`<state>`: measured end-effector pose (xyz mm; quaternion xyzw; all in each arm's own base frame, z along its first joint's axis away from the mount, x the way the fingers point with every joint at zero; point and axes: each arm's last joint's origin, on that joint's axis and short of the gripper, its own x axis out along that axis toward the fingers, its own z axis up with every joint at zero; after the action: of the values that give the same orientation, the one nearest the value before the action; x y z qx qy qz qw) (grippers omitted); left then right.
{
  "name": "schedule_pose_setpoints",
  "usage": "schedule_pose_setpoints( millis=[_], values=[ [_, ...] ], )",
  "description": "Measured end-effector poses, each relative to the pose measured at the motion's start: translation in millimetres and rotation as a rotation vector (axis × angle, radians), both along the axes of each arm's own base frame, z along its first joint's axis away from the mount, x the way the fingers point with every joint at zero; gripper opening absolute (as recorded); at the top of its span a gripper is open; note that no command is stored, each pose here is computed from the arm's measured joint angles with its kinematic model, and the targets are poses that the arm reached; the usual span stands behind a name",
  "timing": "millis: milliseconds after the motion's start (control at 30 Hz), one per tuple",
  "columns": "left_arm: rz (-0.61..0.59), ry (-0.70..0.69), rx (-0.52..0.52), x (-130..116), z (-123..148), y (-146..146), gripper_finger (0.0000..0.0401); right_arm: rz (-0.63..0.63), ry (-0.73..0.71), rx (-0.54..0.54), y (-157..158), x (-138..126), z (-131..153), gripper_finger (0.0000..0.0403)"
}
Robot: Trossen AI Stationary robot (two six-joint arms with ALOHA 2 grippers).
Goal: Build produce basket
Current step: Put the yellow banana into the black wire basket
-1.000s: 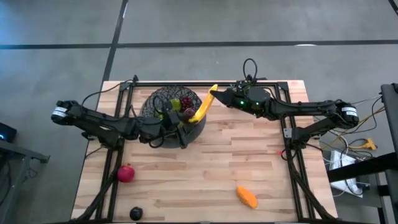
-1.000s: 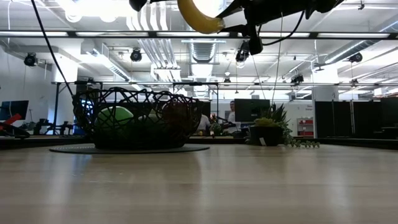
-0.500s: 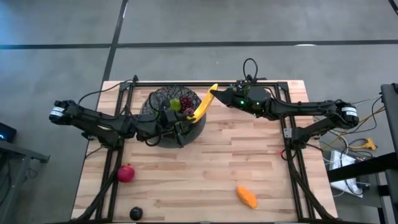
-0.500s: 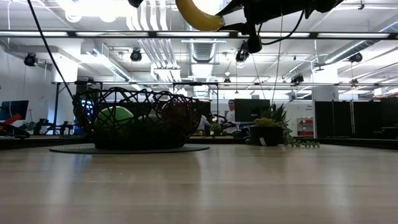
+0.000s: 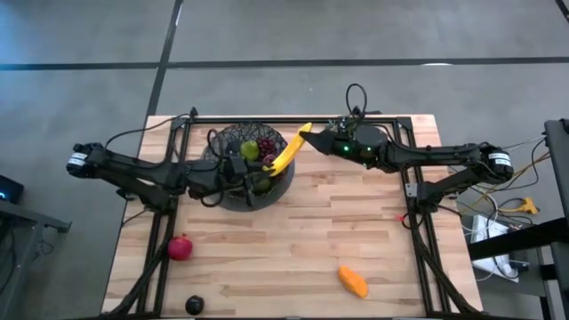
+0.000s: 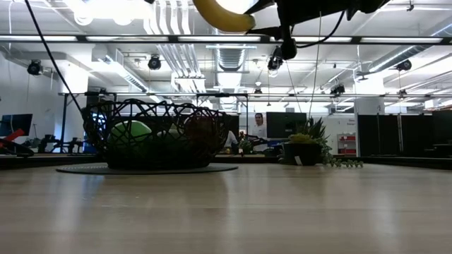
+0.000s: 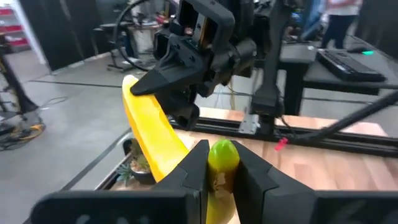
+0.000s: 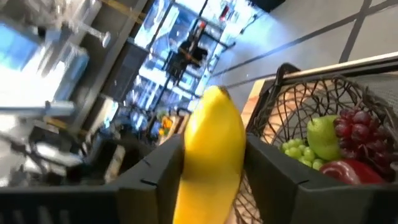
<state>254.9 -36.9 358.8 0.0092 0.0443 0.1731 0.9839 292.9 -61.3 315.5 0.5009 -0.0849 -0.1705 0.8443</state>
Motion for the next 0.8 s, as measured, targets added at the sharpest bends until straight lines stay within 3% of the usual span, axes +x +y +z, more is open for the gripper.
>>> schedule_pose_setpoints(
  millis=[167,300,600,800],
  values=[
    [-0.019,0.094,-0.002,-22,9,4,0.0030,0.040,0.018,-0.047,1,-1,1,0.0207],
    [0.002,0.143,-0.075,-53,22,11,0.0030,0.007,0.014,-0.096,-6,-8,8,0.0238],
    [0.120,0.316,-0.429,-123,20,32,0.0030,-0.060,0.026,-0.127,-12,-10,9,0.0245],
    [-0.007,0.382,-0.606,-126,16,41,0.0030,-0.056,0.047,-0.100,-13,-4,0,0.0233]
  ],
)
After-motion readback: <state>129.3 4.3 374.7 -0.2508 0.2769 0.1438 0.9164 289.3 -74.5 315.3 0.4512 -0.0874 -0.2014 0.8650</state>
